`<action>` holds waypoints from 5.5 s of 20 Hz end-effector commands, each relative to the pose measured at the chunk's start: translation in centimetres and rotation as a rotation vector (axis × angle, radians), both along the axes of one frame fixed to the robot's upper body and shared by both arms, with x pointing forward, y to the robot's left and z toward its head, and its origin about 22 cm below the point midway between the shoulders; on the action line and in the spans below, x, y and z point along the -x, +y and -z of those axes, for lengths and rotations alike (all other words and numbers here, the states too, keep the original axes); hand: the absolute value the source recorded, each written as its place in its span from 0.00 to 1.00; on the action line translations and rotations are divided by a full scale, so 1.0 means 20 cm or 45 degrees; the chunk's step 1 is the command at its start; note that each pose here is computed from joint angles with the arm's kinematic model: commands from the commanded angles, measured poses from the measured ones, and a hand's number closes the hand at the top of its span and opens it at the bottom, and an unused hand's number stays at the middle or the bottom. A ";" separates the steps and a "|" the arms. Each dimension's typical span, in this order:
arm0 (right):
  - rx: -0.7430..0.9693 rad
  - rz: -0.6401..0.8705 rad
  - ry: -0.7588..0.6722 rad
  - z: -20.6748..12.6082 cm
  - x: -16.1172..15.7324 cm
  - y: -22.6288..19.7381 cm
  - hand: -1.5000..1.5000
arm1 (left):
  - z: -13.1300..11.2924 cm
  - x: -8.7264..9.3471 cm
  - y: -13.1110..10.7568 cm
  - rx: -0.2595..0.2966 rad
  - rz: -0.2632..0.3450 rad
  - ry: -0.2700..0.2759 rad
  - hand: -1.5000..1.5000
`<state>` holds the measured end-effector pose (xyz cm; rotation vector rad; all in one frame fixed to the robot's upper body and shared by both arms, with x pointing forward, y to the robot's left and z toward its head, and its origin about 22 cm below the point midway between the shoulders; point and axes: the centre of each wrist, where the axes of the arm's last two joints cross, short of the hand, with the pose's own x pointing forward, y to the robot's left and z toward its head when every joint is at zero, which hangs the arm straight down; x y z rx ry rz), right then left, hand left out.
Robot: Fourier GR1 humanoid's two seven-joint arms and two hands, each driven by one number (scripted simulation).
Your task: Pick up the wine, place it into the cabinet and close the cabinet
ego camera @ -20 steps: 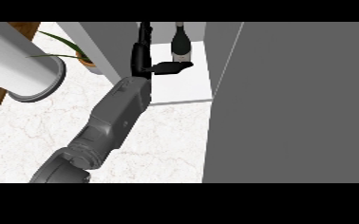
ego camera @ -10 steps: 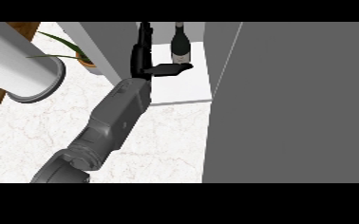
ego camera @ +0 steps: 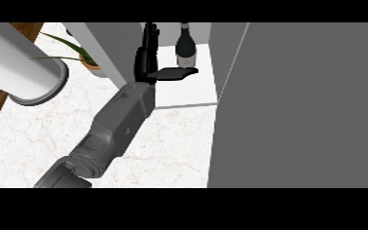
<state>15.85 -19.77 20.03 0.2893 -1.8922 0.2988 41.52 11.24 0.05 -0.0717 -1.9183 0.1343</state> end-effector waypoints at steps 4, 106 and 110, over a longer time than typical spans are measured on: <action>-0.001 0.034 -0.032 -0.04 0.04 -0.02 0.00 | 0.13 0.10 0.03 0.060 -0.015 0.096 0.00; 0.086 -0.514 0.085 -0.02 0.08 0.82 1.00 | -0.47 1.19 1.07 0.181 0.161 -0.049 0.00; 0.072 -0.472 0.072 -0.18 -0.10 0.88 1.00 | -0.48 1.19 1.05 0.200 0.161 -0.051 0.00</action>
